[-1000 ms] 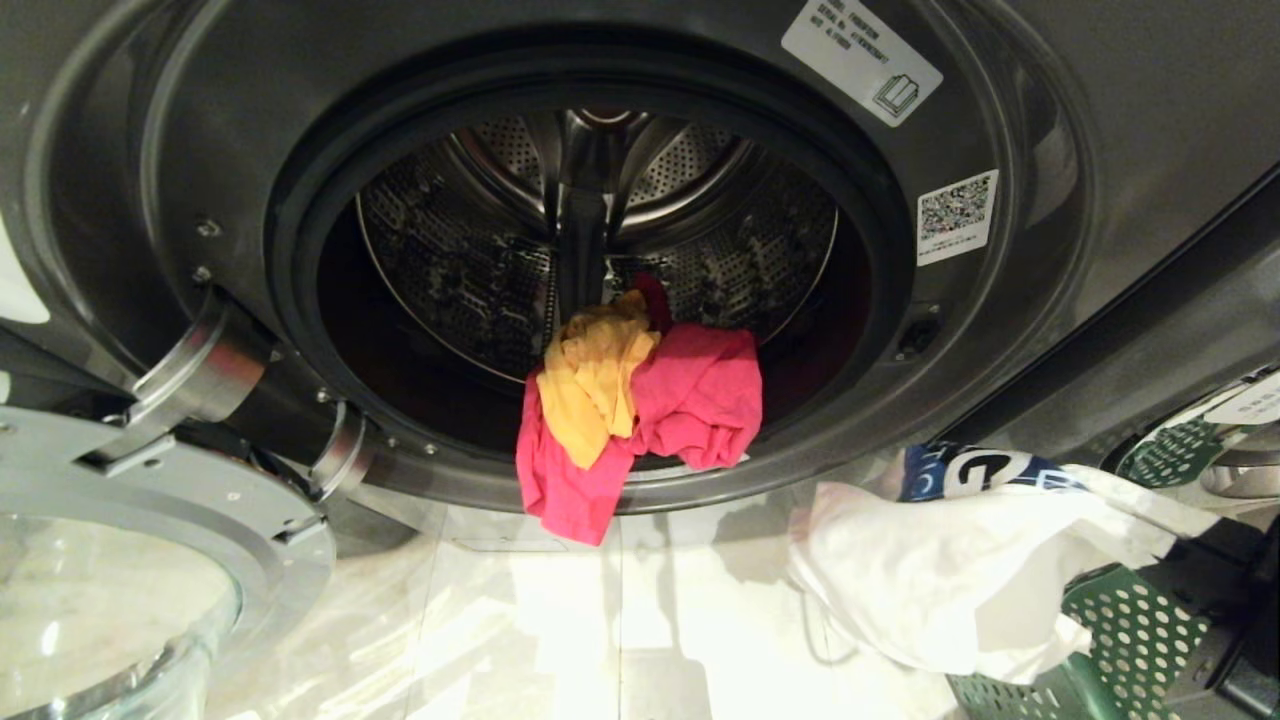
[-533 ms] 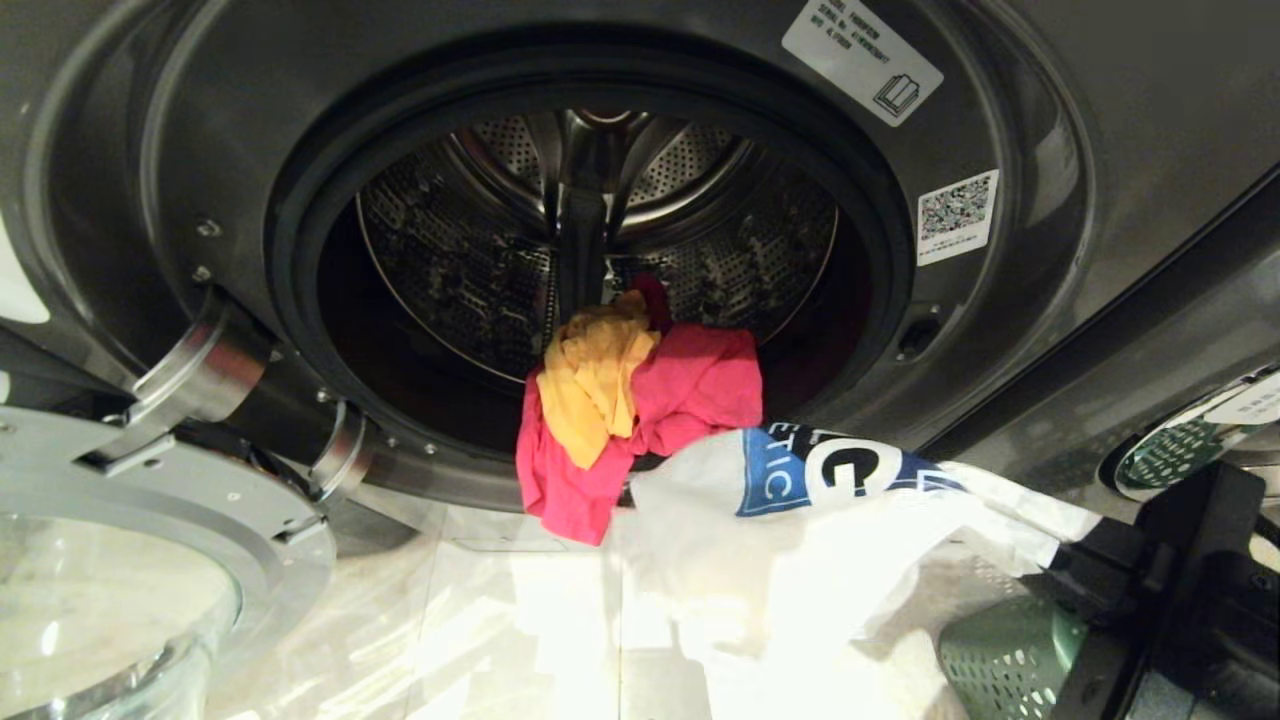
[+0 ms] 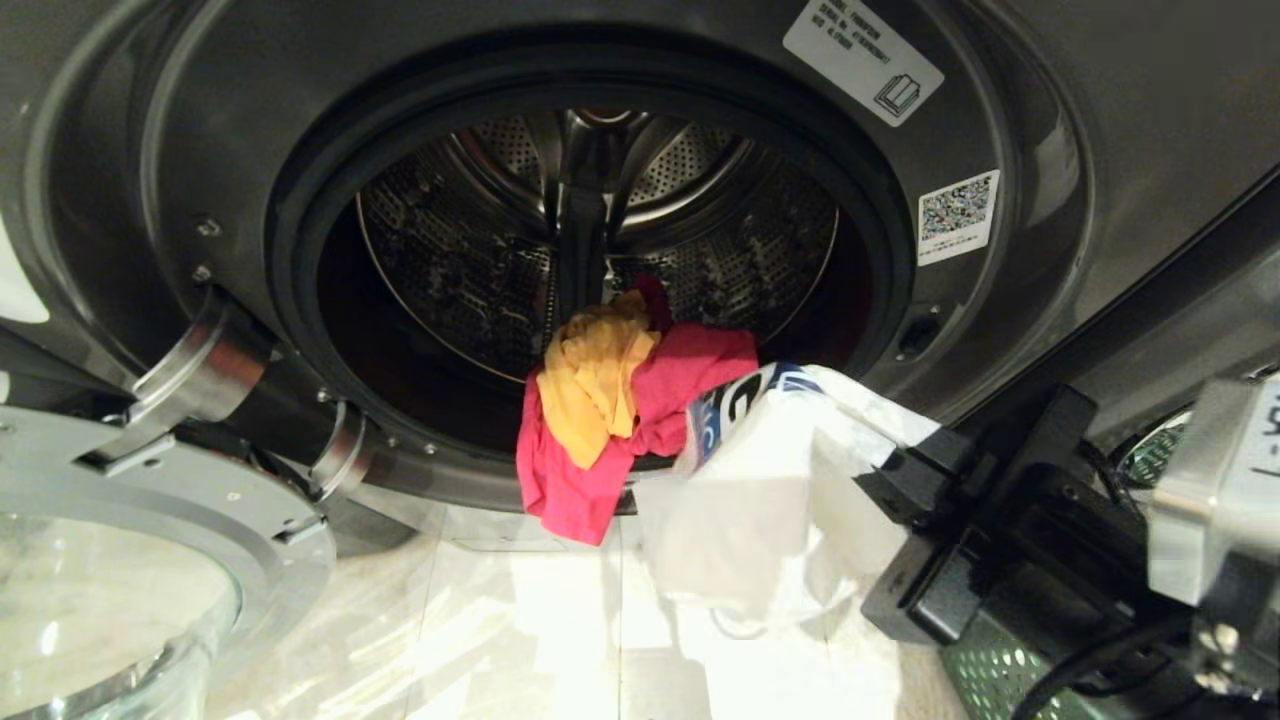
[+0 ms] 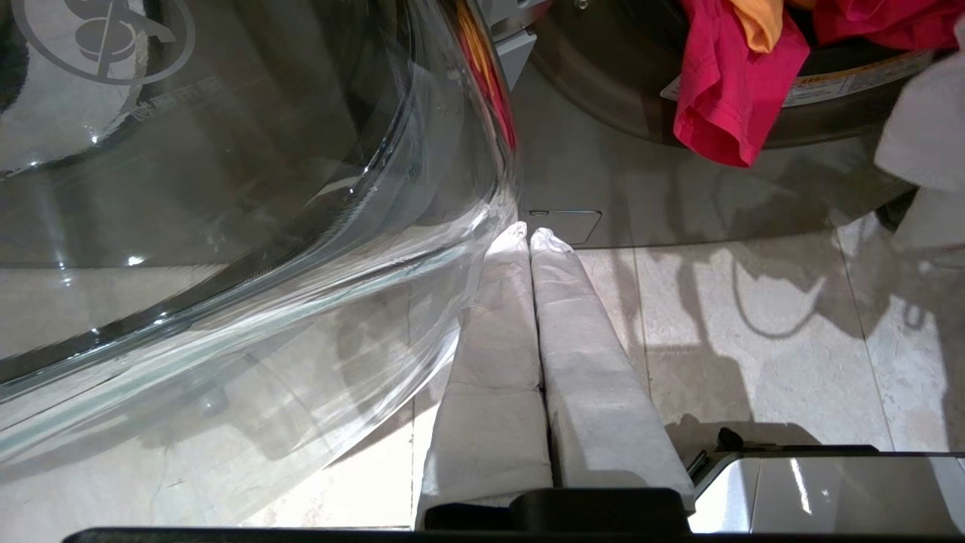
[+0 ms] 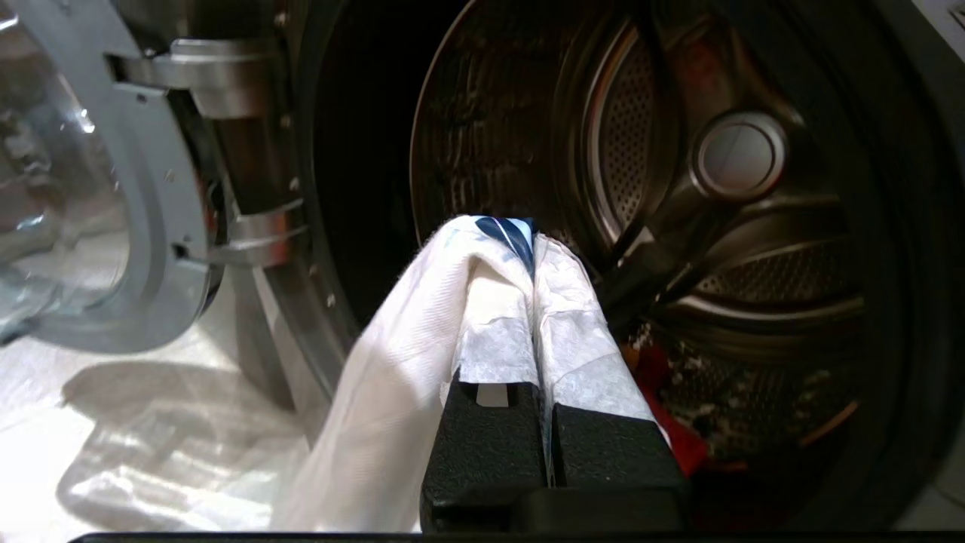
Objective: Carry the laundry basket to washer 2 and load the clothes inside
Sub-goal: Place the clothes into the washing machine
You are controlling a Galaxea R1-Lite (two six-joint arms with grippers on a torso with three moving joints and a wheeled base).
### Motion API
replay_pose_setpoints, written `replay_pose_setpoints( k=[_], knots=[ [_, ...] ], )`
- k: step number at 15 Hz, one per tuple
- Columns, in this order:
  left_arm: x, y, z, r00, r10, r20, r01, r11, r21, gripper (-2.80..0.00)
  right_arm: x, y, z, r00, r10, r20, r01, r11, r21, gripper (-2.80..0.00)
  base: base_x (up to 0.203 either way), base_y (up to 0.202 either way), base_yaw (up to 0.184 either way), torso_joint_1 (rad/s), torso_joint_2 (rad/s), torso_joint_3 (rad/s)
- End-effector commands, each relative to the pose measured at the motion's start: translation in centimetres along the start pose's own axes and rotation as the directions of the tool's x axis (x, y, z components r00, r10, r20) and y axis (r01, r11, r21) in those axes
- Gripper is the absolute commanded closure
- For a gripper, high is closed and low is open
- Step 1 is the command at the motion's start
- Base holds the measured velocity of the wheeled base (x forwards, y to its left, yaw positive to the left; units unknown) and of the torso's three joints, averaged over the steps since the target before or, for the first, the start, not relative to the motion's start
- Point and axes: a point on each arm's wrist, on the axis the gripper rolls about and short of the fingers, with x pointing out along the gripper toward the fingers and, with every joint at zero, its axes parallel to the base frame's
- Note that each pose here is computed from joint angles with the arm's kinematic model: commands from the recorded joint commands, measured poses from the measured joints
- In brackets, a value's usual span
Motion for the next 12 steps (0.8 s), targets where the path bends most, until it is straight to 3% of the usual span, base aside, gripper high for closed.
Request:
replay_pose_setpoints(
  k=[1, 5, 9, 12],
  knots=[
    [0.0, 0.0, 0.0, 1.0, 0.0, -0.001, 0.0, 1.0, 0.0, 0.0, 2.3, 0.5, -0.5, 1.0, -0.009, 0.019, 0.009, 1.0, -0.002, 0.0, 0.0, 0.0, 0.0, 0.0, 0.0, 0.0],
    [0.0, 0.0, 0.0, 1.0, 0.0, -0.001, 0.0, 1.0, 0.0, 0.0, 6.2, 1.5, -1.9, 0.999, -0.037, 0.031, 0.037, 0.999, -0.001, 0.0, 0.0, 0.0, 0.0, 0.0, 0.0, 0.0],
    [0.0, 0.0, 0.0, 1.0, 0.0, -0.001, 0.0, 1.0, 0.0, 0.0, 10.4, 2.1, -3.5, 0.973, -0.232, -0.02, 0.232, 0.973, 0.008, 0.0, 0.0, 0.0, 0.0, 0.0, 0.0, 0.0],
    [0.0, 0.0, 0.0, 1.0, 0.0, -0.001, 0.0, 1.0, 0.0, 0.0, 12.3, 3.3, -5.6, 0.963, -0.263, -0.053, 0.263, 0.965, 0.003, 0.0, 0.0, 0.0, 0.0, 0.0, 0.0, 0.0]
  ],
)
